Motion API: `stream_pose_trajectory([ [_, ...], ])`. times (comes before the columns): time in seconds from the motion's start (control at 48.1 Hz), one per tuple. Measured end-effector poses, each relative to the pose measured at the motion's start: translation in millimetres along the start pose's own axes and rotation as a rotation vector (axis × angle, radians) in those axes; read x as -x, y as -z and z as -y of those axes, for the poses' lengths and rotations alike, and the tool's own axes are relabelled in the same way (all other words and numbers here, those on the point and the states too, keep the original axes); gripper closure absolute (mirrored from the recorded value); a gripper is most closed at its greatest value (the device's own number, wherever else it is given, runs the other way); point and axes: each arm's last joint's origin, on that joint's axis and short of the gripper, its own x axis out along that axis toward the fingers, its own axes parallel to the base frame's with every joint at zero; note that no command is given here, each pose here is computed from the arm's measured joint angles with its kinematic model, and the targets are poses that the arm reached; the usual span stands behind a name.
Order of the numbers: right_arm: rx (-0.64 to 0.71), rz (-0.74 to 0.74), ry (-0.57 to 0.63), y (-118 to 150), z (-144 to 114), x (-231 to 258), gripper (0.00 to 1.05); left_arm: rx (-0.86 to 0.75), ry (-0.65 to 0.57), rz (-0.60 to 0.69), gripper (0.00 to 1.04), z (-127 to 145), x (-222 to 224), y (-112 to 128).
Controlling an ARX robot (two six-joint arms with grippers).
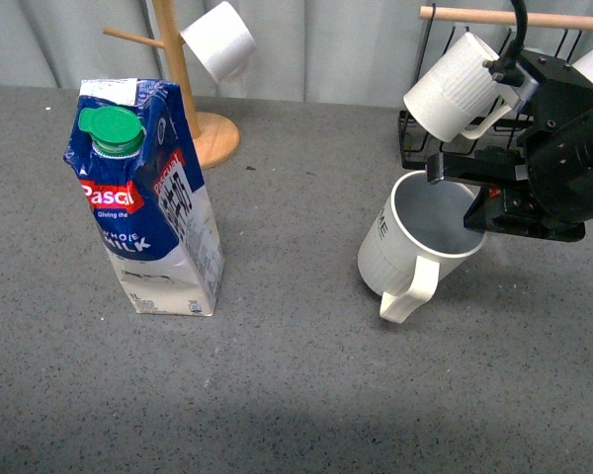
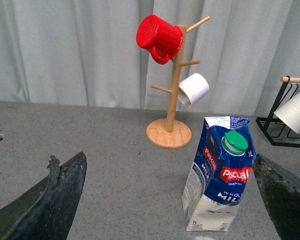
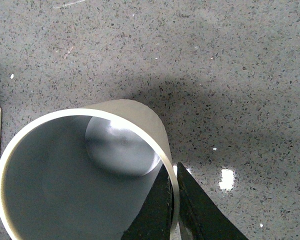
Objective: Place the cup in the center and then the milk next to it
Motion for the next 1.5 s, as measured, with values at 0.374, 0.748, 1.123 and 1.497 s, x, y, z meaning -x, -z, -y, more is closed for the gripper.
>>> stream_pose_trajectory([
  [0.374,0.031,-0.026,0.013,-3.5,-15.9,-13.9,1.03,0.000,0.000,0.000,0.06,0.0,0.0,0.0],
  [0.748,0.054,-0.019,0.019,-4.6,-21.6,-17.1,0.71,0.000,0.000,0.000,0.06,0.0,0.0,0.0],
  [1.123,0.070,0.224,-0.035,-11.8,-22.8,36.8,0.08,0.000,0.000,0.000,0.06,0.0,0.0,0.0],
  [1.497,0.153,1.018,0.183,45.3,24.3,84.2,0.59,0.000,-0.002,0.000,0.06,-0.1,0.0,0.0],
])
